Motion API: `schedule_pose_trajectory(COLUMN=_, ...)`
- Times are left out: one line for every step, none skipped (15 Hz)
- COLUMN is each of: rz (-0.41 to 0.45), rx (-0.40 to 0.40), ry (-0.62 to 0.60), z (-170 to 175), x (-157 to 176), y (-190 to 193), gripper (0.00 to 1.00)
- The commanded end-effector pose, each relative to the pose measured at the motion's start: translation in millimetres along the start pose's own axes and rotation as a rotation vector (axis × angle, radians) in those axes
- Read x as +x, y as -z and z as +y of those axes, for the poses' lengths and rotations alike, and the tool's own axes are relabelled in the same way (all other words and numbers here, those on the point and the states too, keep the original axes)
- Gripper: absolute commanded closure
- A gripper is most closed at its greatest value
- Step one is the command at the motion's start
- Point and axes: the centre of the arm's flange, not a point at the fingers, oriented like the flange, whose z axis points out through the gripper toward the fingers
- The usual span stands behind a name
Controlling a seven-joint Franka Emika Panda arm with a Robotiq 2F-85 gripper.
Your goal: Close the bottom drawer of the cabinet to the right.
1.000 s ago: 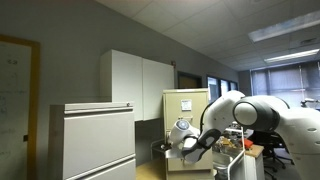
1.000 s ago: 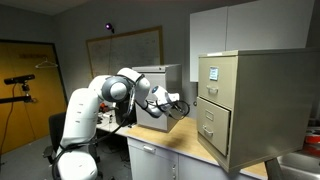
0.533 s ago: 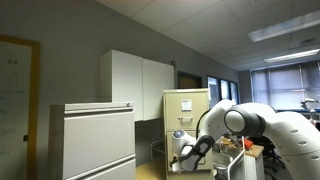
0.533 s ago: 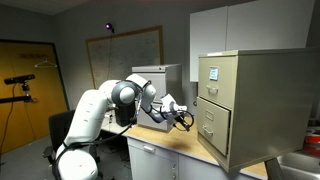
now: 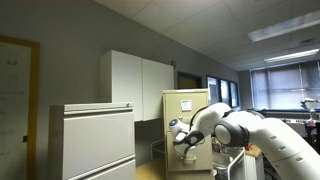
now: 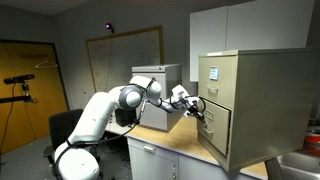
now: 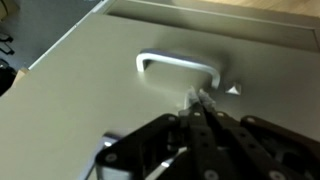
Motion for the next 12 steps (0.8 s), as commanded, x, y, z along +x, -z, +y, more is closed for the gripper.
schedule_pose_trajectory(rz=0.085, rx=-0.054, ry=0.008, z=-31, x=70, y=-28, gripper=1.00)
schedule_pose_trajectory(rz=0.102, rx=-0.077, ry=0.014, z=-33, x=73, y=-31, gripper=1.00)
schedule_pose_trajectory(rz=0.106, rx=-0.097, ry=0.013, z=-32, x=75, y=-33, gripper=1.00)
schedule_pose_trajectory(rz=0.119, rx=-0.122, ry=0.017, z=-34, x=76, y=-36, gripper=1.00)
schedule_pose_trajectory(rz=0.125, rx=-0.154, ry=0.018, z=-32, x=78, y=-39, gripper=1.00)
schedule_pose_trajectory(rz=0.133, rx=-0.189, ry=0.016, z=-28, x=80, y=-41, gripper=1.00)
schedule_pose_trajectory(rz=0.134, rx=-0.212, ry=0.009, z=-26, x=82, y=-42, gripper=1.00)
schedule_pose_trajectory(rz=0.133, rx=-0.234, ry=-0.002, z=-23, x=84, y=-42, gripper=1.00)
schedule_pose_trajectory(rz=0.127, rx=-0.255, ry=-0.019, z=-18, x=86, y=-42, gripper=1.00)
schedule_pose_trajectory(rz=0.121, rx=-0.277, ry=-0.032, z=-15, x=88, y=-43, gripper=1.00)
schedule_pose_trajectory(rz=0.108, rx=-0.303, ry=-0.054, z=-11, x=89, y=-44, gripper=1.00)
schedule_pose_trajectory(rz=0.093, rx=-0.332, ry=-0.072, z=-7, x=91, y=-46, gripper=1.00)
